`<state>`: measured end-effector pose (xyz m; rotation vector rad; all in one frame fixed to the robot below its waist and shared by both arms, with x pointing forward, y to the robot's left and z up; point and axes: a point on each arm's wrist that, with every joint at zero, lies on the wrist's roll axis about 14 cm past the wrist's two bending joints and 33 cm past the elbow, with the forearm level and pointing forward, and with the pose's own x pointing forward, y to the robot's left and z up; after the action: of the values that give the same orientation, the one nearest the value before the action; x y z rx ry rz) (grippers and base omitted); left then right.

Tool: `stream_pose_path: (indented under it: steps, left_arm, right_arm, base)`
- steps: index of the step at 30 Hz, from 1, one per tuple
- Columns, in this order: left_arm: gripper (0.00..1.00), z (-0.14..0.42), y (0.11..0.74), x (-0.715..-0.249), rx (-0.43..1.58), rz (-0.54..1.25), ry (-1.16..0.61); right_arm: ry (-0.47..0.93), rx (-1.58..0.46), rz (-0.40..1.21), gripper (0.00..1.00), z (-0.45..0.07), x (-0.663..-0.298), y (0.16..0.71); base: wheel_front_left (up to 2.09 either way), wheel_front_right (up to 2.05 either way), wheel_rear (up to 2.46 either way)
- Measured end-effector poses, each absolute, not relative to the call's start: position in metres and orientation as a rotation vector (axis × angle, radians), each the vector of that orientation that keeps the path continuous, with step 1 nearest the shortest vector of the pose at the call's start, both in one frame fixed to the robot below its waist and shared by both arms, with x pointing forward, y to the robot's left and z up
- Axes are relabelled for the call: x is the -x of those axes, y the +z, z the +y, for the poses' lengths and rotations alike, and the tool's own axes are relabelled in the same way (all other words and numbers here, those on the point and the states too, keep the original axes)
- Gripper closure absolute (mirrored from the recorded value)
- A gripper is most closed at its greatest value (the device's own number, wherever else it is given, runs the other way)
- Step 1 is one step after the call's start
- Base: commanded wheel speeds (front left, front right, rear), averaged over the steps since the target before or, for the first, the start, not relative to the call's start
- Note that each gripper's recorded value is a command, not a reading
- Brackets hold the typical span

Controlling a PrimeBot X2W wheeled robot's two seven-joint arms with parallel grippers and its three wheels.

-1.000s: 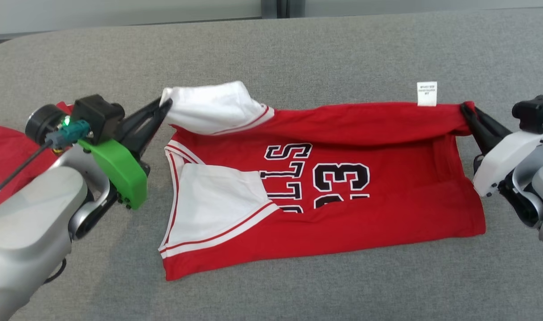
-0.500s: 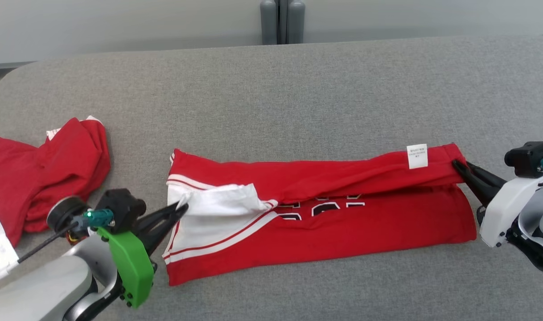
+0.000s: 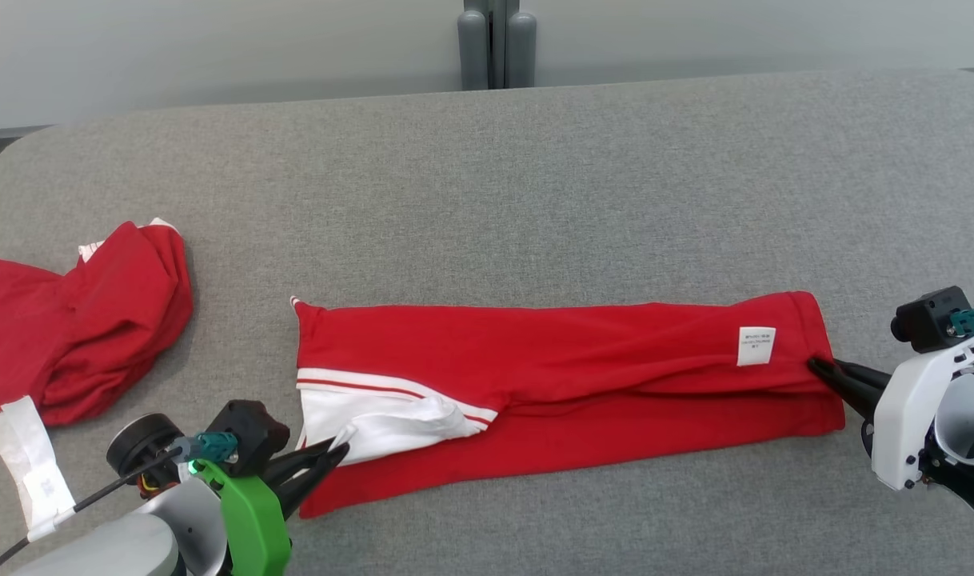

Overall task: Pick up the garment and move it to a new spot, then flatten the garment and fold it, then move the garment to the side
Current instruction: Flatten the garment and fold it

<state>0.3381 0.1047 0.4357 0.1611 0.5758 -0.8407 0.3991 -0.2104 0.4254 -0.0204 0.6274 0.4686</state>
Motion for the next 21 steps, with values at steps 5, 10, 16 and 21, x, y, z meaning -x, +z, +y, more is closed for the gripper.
stream_pose_path:
  steps: [5, 10, 16, 21]
  left_arm:
    - [1.00, 0.110, 0.427, -0.337, -0.193, 0.604, -0.828]
    - [0.00, 0.111, 0.414, -0.325, -0.177, 0.686, -0.829]
    - [0.00, 0.111, 0.415, -0.322, -0.166, 0.694, -0.813]
    - [0.00, 0.114, 0.421, -0.328, -0.171, 0.660, -0.777]
  right_arm:
    - [0.462, 0.021, 0.664, 0.66, -0.215, -0.391, 0.422]
    - [0.452, 0.031, 0.682, 0.00, -0.220, -0.386, 0.421]
    - [0.404, 0.021, 0.763, 0.00, -0.239, -0.371, 0.414]
    - [0.344, 0.005, 0.735, 0.00, -0.257, -0.377, 0.427]
  base:
    - [0.00, 0.00, 0.00]
    - [0.00, 0.00, 0.00]
    - [0.00, 0.00, 0.00]
    - [0.00, 0.00, 0.00]
